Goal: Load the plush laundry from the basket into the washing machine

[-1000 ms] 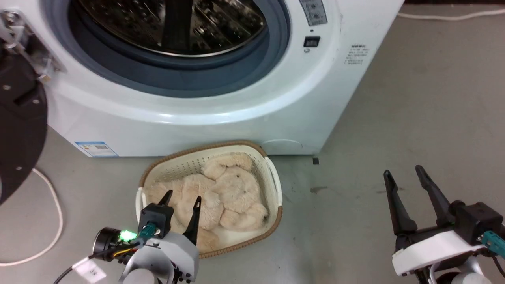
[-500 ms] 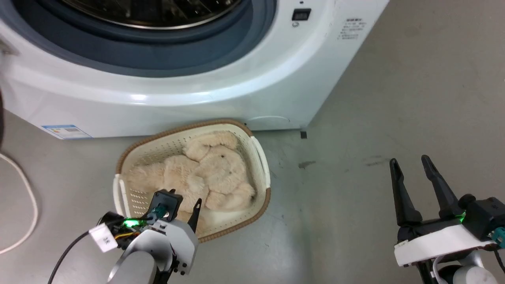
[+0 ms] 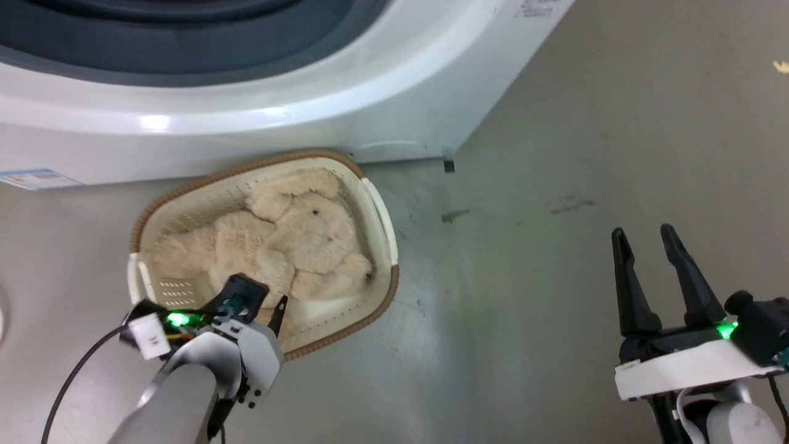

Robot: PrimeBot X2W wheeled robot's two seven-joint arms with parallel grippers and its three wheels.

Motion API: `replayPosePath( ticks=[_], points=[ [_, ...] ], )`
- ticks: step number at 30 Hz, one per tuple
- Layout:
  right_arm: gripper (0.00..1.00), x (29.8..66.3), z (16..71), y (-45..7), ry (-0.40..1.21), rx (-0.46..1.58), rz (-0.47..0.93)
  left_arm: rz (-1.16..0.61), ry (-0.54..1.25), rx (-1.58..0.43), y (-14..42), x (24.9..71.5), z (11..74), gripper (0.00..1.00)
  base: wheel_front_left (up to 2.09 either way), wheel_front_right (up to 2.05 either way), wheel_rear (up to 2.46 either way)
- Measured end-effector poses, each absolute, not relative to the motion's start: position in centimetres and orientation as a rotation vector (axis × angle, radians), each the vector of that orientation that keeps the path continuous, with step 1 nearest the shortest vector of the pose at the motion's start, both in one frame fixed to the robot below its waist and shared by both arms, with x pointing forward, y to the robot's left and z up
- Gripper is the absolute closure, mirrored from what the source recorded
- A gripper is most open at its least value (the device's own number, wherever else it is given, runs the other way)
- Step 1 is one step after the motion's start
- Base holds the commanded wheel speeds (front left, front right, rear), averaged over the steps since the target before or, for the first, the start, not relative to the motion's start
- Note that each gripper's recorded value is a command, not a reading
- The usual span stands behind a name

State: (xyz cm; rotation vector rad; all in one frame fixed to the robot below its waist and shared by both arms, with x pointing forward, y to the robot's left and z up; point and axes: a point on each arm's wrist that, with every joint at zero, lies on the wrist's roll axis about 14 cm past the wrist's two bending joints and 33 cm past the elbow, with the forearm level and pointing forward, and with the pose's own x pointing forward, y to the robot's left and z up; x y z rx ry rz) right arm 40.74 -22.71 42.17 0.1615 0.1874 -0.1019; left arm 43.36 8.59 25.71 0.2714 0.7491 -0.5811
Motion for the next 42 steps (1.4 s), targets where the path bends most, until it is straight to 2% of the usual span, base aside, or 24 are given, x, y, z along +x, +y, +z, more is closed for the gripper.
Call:
replayPosePath(
  ticks=[5, 26, 42],
  points=[
    [0.00, 41.0, 41.3, -23.5, 0.200, 0.160, -0.126, -0.668, 0.763, 0.339, 7.7, 43.7, 23.9, 0.00, 0.00, 0.00, 0.00],
    [0.00, 40.9, 36.9, -24.9, 0.283, 0.216, -0.203, -0.760, 0.939, 0.512, 8.6, 47.9, 14.8, 0.00, 0.00, 0.00, 0.00],
    [0.00, 39.6, 33.0, -26.8, 0.366, 0.236, -0.296, -0.861, 1.081, 0.639, 8.5, 47.8, 7.3, 0.00, 0.00, 0.00, 0.00]
  ],
)
